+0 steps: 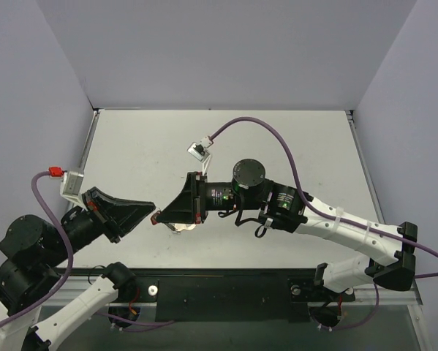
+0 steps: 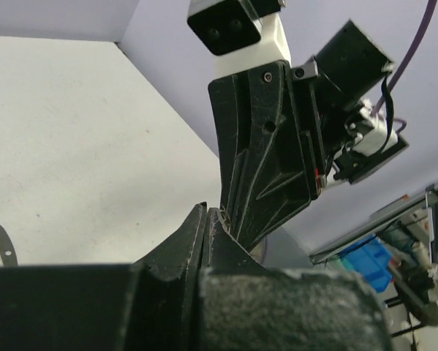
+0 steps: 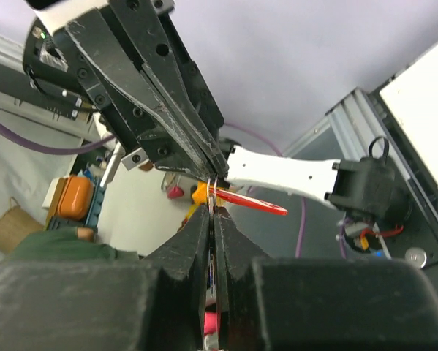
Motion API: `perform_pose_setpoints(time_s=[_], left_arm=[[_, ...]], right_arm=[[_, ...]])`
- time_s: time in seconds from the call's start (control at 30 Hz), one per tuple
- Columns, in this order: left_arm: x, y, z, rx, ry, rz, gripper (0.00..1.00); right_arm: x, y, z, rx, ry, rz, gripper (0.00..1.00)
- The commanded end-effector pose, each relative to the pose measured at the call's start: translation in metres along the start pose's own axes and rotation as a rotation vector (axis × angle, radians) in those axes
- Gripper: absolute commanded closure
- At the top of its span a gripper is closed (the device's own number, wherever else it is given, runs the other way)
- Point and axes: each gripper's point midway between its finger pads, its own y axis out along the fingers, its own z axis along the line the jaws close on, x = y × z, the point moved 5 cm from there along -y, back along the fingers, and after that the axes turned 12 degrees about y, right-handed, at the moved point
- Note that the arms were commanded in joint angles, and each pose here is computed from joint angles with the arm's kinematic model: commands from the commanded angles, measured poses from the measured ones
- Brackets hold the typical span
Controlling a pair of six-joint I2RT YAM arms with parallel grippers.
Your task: Remove the keys from the keyring
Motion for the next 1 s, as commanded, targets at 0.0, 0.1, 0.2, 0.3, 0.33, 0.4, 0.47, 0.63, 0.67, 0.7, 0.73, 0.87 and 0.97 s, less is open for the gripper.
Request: perform_pose_setpoints(time_s=[0.0, 0.1, 0.2, 0.3, 0.33, 0.4, 0.47, 0.63, 0.67, 0.7, 0.73, 0.87, 0.97], left_arm=[[-0.010, -0.010, -0.009, -0.105, 0.158, 0.112, 1.00], [-0.017, -0.012, -0.009, -0.135, 0.195, 0.145, 1.00], [-0.024, -0.010, -0.009, -0.172, 0.211, 0.190, 1.00], [-0.029, -0.010, -0.011, -0.208, 0.231, 0.225, 1.00], [-0.031, -0.009, -0.011, -0.215, 0.232, 0.238, 1.00], [-0.037, -0.006, -0.010, -0.239, 0.225, 0.279, 1.00], [-0.041, -0.004, -0.010, -0.259, 0.218, 0.303, 1.00], [-0.046, 0.000, -0.011, -0.293, 0.216, 0.337, 1.00], [-0.048, 0.002, -0.009, -0.294, 0.213, 0.350, 1.00], [-0.048, 0.003, -0.010, -0.302, 0.211, 0.359, 1.00], [-0.051, 0.005, -0.008, -0.303, 0.212, 0.376, 1.00], [-0.055, 0.008, -0.007, -0.316, 0.207, 0.408, 1.00], [-0.049, 0.011, -0.003, -0.266, 0.223, 0.367, 1.00]], right_arm=[[-0.008, -0.006, 0.001, -0.035, 0.039, 0.089, 1.00], [-0.009, -0.007, -0.009, -0.069, 0.074, 0.109, 1.00], [-0.010, -0.008, -0.016, -0.097, 0.106, 0.124, 1.00], [-0.009, -0.009, -0.021, -0.118, 0.124, 0.130, 1.00], [-0.009, -0.009, -0.022, -0.117, 0.130, 0.135, 1.00], [-0.006, -0.009, -0.023, -0.122, 0.141, 0.133, 1.00], [-0.004, -0.009, -0.023, -0.124, 0.145, 0.134, 1.00], [-0.003, -0.004, -0.025, -0.133, 0.153, 0.152, 1.00], [-0.002, -0.004, -0.023, -0.128, 0.150, 0.152, 1.00], [-0.003, -0.003, -0.025, -0.135, 0.151, 0.157, 1.00], [-0.002, -0.003, -0.025, -0.137, 0.149, 0.158, 1.00], [-0.001, -0.004, -0.021, -0.127, 0.134, 0.155, 1.00], [-0.004, -0.007, -0.025, -0.147, 0.139, 0.170, 1.00]])
